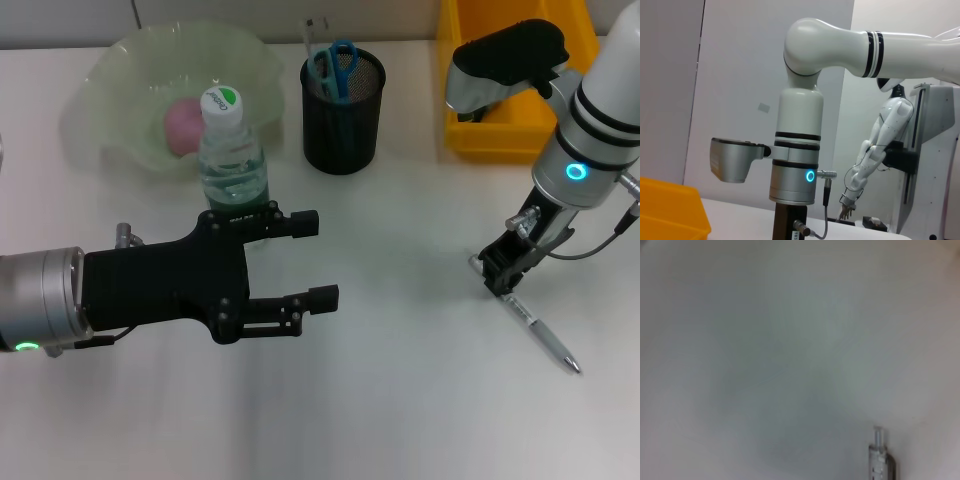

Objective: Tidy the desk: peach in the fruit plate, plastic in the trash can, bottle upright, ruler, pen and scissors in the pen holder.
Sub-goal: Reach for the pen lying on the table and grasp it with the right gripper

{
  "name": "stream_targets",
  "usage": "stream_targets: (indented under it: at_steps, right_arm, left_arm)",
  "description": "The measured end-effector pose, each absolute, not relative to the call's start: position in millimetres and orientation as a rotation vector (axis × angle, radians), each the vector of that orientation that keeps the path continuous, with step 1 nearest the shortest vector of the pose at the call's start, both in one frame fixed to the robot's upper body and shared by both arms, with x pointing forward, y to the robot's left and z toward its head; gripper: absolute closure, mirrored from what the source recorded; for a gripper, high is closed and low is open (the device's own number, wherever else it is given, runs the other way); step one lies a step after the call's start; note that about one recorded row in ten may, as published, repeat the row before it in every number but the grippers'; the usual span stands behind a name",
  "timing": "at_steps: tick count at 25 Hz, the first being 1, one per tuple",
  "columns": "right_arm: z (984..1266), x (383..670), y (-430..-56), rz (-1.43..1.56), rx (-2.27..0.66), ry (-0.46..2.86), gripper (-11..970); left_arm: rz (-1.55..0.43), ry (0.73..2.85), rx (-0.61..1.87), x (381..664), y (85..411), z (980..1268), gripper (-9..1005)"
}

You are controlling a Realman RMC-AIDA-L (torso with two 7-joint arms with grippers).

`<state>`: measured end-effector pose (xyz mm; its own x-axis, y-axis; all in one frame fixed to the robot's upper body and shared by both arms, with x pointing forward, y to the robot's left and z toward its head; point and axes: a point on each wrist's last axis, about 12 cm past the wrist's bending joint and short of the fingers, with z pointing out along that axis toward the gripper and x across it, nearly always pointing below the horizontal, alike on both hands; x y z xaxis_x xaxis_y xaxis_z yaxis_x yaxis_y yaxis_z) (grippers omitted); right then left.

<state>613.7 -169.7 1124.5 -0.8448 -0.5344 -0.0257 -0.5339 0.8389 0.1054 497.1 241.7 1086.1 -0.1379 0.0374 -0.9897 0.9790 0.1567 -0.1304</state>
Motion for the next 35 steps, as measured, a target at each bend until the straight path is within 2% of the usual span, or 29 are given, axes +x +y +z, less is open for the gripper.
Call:
stream_targets:
  at_steps: [6, 31, 35]
  right_arm:
    - [1123.9, 614.4, -169.7, -0.165, 0.881, -3.016, 865]
    - [1132.6, 613.7, -176.0, -0.228, 0.894, -3.066, 885]
    - [1135.3, 613.7, -175.1, -0.224, 0.905, -3.054, 851]
  left_arm:
    - [-1.166, 1.413, 1.061, 497.0, 241.9, 1085.9, 210]
    - [-1.157, 1.410, 1.049, 498.5, 243.3, 1087.2, 210]
    - [-1.158, 1.408, 1.050, 498.6, 243.0, 1087.4, 210]
